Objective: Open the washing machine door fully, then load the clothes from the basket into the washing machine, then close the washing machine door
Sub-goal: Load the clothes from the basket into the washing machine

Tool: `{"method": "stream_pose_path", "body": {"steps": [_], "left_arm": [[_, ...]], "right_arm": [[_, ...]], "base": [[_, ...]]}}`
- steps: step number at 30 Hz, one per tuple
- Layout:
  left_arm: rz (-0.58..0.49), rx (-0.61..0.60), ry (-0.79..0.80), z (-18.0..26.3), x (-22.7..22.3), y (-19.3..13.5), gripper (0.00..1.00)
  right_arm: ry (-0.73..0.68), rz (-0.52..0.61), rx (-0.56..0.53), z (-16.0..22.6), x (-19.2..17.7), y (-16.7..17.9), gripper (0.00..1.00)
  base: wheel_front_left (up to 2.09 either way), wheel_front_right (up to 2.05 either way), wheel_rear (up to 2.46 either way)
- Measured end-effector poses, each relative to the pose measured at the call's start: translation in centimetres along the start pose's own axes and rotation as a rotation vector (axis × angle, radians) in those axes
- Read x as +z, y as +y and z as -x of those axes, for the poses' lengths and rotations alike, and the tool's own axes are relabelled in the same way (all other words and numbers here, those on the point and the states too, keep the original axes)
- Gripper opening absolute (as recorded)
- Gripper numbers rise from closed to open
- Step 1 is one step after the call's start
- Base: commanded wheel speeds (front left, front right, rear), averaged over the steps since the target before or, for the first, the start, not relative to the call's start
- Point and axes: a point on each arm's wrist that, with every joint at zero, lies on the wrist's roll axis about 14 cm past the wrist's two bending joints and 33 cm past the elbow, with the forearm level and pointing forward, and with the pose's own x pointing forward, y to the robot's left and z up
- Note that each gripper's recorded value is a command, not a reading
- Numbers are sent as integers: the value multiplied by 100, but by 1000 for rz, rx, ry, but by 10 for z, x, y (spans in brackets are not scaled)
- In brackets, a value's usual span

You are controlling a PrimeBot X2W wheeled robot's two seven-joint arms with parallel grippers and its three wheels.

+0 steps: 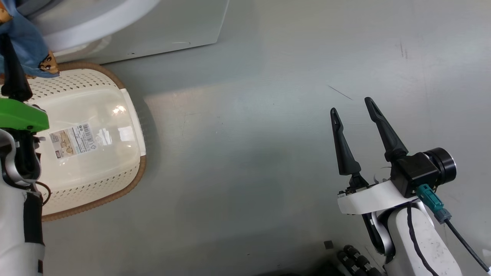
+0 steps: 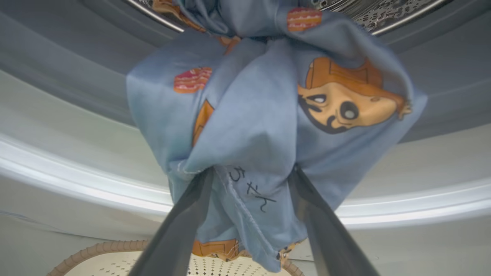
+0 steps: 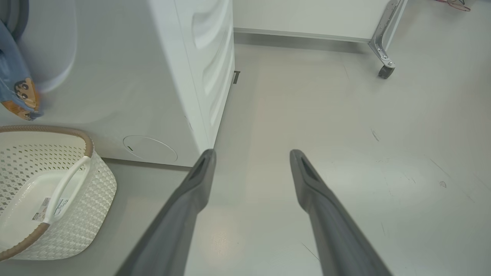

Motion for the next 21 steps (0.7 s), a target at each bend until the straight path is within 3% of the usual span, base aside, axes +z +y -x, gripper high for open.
{"method": "stream_pose_path", "body": {"steps": [13,14,15,17,18,19,21], "left_arm": [[-12,22,3,-11,-2,9,100],[-11,19,6,-12,-3,8,87],[-10,19,3,-12,-3,8,52],[-9,20,0,-12,-4,8,27],[-8,21,-2,-13,-5,8,9],[-8,22,-2,-13,-5,8,0],[-10,21,15,-13,-10,7,0]], "right_arm": [[8,-20,9,2,-2,5,100],[8,-18,2,2,-2,3,100],[8,-17,-4,2,-2,2,100],[9,-16,-7,3,-2,1,100],[9,-16,-8,3,-2,1,100],[8,-16,-10,3,-2,1,100],[7,-17,-19,3,-1,-1,100]], "base": [[0,0,0],[0,0,0],[0,0,0],[0,0,0],[0,0,0],[0,0,0],[0,0,0]]}}
